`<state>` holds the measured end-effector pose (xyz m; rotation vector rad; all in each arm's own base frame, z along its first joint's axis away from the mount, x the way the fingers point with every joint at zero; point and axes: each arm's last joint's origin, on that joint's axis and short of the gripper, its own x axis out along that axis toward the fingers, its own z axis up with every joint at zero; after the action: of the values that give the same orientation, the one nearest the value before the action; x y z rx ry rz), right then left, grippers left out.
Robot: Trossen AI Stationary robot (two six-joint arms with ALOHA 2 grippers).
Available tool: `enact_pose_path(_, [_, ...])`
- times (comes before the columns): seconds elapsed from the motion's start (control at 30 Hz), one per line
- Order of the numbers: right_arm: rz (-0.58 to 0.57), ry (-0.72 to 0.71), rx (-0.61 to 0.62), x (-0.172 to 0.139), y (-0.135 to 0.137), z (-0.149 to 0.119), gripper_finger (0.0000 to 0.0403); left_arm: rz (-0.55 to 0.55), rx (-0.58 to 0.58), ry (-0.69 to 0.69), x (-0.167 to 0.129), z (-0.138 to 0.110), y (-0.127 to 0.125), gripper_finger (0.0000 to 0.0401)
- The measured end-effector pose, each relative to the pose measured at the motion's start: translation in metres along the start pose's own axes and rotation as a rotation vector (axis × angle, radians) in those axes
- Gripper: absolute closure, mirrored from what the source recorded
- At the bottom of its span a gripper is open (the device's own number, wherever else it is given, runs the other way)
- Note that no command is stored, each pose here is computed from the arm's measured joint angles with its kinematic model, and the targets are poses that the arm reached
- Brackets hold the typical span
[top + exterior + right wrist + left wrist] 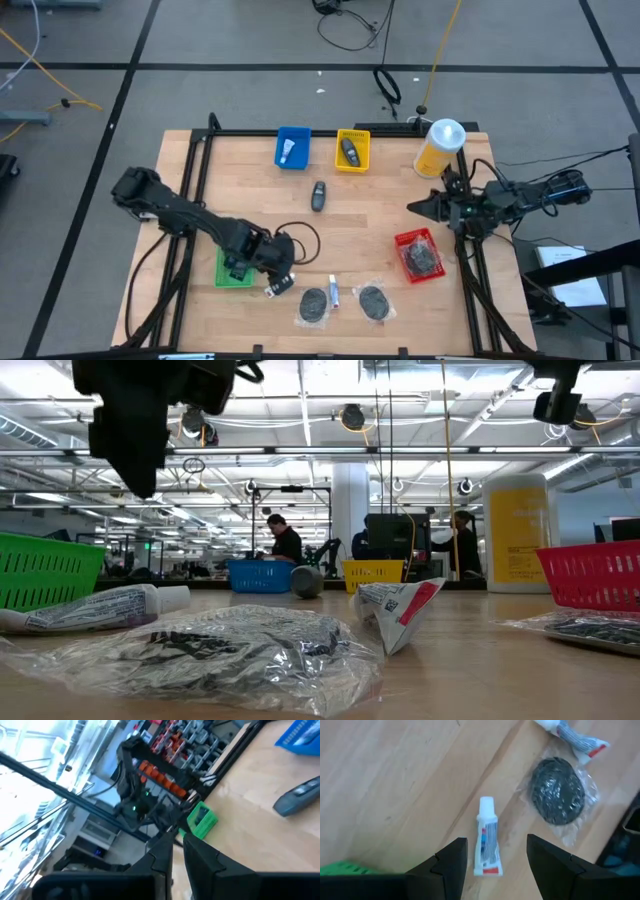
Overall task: Pick & Place Travel size toiletries
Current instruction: Put the white toothpaste into the blue basket
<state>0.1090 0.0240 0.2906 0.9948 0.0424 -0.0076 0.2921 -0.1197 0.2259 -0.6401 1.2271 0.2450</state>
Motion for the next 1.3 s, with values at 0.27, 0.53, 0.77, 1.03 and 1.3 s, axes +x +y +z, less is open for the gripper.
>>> enact_pose_path(0.27, [-0.059,-0.045,-0.012,0.005,-0.003,0.001,0.0365,0.041,-0.015,-0.003,0.036,0.006,-0.003,0.0199])
enact_pose_path(0.53, [-0.075,-0.045,-0.008,0.008,-0.005,0.001,0.0365,0.087,-0.024,0.026,0.067,0.006,-0.002,0.0199])
enact_pose_path(0.77, [-0.074,-0.046,-0.007,0.008,-0.005,0.001,0.0365,0.144,-0.024,0.063,0.087,0.004,0.002,0.0199])
enact_pose_path(1.03, [-0.074,-0.045,-0.01,0.008,-0.005,0.001,0.0365,0.188,-0.015,0.044,0.091,0.004,0.005,0.0231])
enact_pose_path(1.3, [-0.088,-0.066,-0.026,0.008,-0.005,0.002,0.0365,0.199,-0.016,0.044,0.091,0.003,0.006,0.0351])
